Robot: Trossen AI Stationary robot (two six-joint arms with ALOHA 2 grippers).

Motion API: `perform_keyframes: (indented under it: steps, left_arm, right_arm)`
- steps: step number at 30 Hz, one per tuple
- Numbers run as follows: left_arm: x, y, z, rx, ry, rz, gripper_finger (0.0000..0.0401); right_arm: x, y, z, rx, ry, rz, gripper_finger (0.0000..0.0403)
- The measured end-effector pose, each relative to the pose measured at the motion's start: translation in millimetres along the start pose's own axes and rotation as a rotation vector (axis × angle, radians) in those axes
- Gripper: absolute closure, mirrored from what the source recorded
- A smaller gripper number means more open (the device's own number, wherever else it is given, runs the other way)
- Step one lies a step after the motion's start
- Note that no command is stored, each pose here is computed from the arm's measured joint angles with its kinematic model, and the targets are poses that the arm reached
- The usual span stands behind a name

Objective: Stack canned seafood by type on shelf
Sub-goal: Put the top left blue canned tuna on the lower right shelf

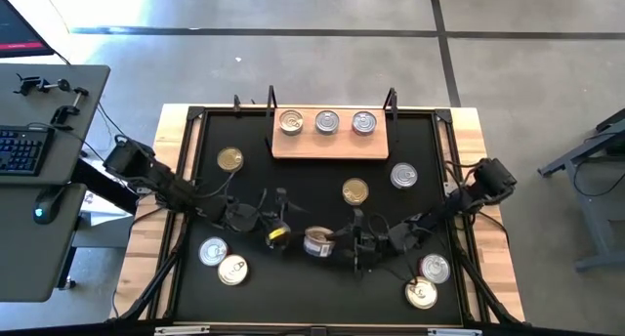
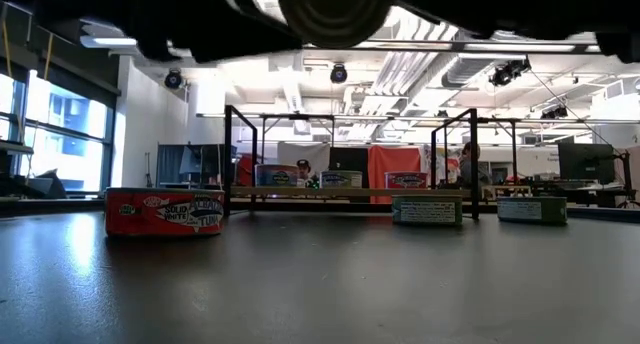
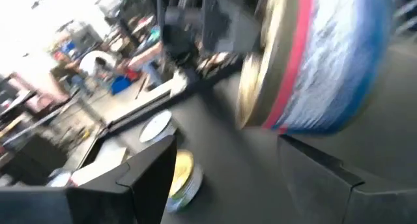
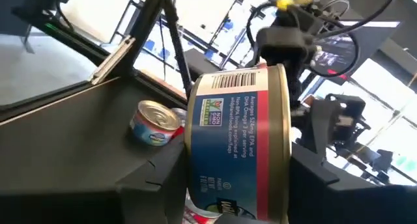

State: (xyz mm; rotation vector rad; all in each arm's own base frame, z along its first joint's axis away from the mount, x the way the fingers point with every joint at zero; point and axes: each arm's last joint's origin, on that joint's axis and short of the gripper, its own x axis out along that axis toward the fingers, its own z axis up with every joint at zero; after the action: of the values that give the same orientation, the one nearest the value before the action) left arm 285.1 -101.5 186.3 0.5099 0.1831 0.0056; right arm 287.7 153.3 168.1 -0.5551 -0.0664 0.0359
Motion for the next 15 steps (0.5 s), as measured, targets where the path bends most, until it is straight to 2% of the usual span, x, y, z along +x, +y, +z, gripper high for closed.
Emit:
perform_keyframes:
  steps: [3, 9, 11, 13, 15]
  left_arm:
    - [-1, 1, 3, -0.012, -0.034, -0.028, 0.0144]
    - [-2, -3, 4, 0.064, -0.051, -0.088, 0.0144]
    - [-3, -6, 5, 0.092, -0.056, -0.103, 0.0144]
    - [-5, -9, 6, 0.137, -0.044, -0.083, 0.0144]
    - [-7, -11, 6, 0.187, 0.003, -0.007, 0.0144]
  right_arm:
    - [-1, 0, 2, 0.006, 0.008, -0.037, 0.0234]
    - [-2, 0, 4, -0.03, 0.005, -0.058, 0.0234]
    - [-4, 2, 5, -0.058, 0.04, -0.101, 0.0235]
    - [-8, 5, 7, -0.081, 0.098, -0.173, 0.0235]
    - [-12, 7, 7, -0.093, 0.167, -0.25, 0.0235]
